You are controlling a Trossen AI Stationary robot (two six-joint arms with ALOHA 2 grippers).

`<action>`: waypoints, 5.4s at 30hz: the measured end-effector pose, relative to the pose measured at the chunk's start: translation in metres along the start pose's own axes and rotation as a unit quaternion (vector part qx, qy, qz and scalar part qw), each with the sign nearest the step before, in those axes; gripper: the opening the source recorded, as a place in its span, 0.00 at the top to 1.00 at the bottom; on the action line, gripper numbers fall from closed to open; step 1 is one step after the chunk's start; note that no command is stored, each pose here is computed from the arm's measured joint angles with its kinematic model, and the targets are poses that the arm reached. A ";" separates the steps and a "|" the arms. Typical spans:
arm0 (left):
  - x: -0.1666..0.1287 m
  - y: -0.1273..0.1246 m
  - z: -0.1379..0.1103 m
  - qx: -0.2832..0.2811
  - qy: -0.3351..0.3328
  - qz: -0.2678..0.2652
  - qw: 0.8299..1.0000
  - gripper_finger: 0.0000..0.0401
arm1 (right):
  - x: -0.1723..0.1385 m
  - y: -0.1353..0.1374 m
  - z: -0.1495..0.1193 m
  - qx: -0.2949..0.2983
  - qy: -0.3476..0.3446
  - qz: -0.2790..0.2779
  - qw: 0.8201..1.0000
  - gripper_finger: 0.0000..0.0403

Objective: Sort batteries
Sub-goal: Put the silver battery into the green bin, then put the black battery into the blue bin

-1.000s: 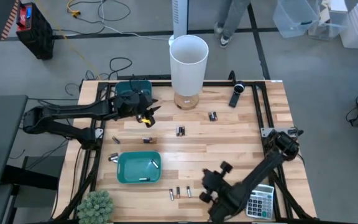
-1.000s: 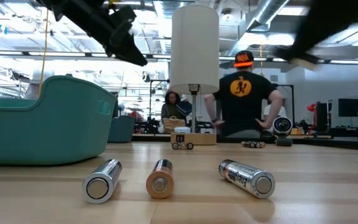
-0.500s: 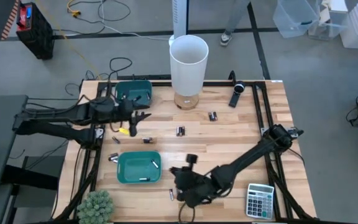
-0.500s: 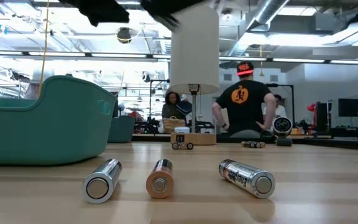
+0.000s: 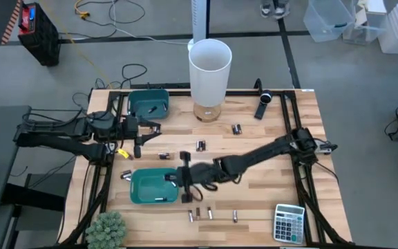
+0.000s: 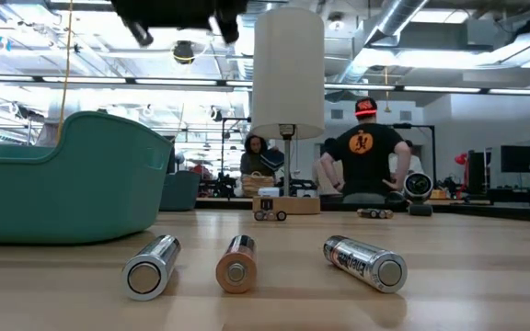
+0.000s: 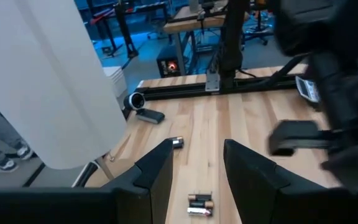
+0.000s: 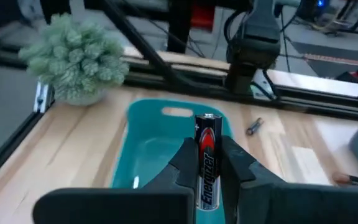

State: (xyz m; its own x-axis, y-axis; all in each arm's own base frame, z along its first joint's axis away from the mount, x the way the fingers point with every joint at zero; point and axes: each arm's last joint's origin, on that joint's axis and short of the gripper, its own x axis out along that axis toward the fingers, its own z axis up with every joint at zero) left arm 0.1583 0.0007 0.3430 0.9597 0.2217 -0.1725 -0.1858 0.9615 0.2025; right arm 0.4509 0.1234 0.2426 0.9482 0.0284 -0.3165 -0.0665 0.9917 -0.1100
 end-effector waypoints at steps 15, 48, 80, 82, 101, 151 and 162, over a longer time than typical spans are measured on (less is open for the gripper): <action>-0.006 0.001 0.001 0.006 -0.004 0.009 1.000 0.66 | 0.004 -0.016 -0.015 0.024 -0.019 0.011 0.999 0.85; 0.003 -0.002 -0.003 0.012 0.019 0.012 1.000 0.66 | -0.016 -0.027 -0.001 0.003 0.020 -0.046 0.999 0.50; 0.037 0.008 -0.029 0.048 0.457 0.143 0.877 0.66 | -0.173 -0.109 -0.074 0.062 -0.067 -0.182 0.979 0.54; 0.044 0.009 -0.034 0.042 0.530 0.141 0.835 0.66 | -0.172 -0.111 -0.075 0.061 -0.064 -0.185 0.979 0.54; 0.058 0.057 -0.102 -0.158 0.651 0.158 0.725 0.63 | -0.172 -0.111 -0.074 0.059 -0.069 -0.185 0.979 0.54; -0.024 0.000 -0.120 -0.140 0.565 0.040 0.812 0.63 | -0.171 -0.105 -0.074 0.070 -0.070 -0.173 0.980 0.54; 0.003 0.004 -0.134 -0.238 0.603 0.183 0.739 0.63 | -0.172 -0.105 -0.073 0.082 -0.076 -0.173 0.979 0.54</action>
State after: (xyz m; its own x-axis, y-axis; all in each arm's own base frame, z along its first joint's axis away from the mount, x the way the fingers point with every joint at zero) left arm 0.1323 0.0269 0.2137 -0.0053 0.1887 -0.9820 -0.7146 0.6863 0.1357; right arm 0.2726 0.0051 0.2397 0.9415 -0.3057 -0.1417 0.3047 0.9520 -0.0296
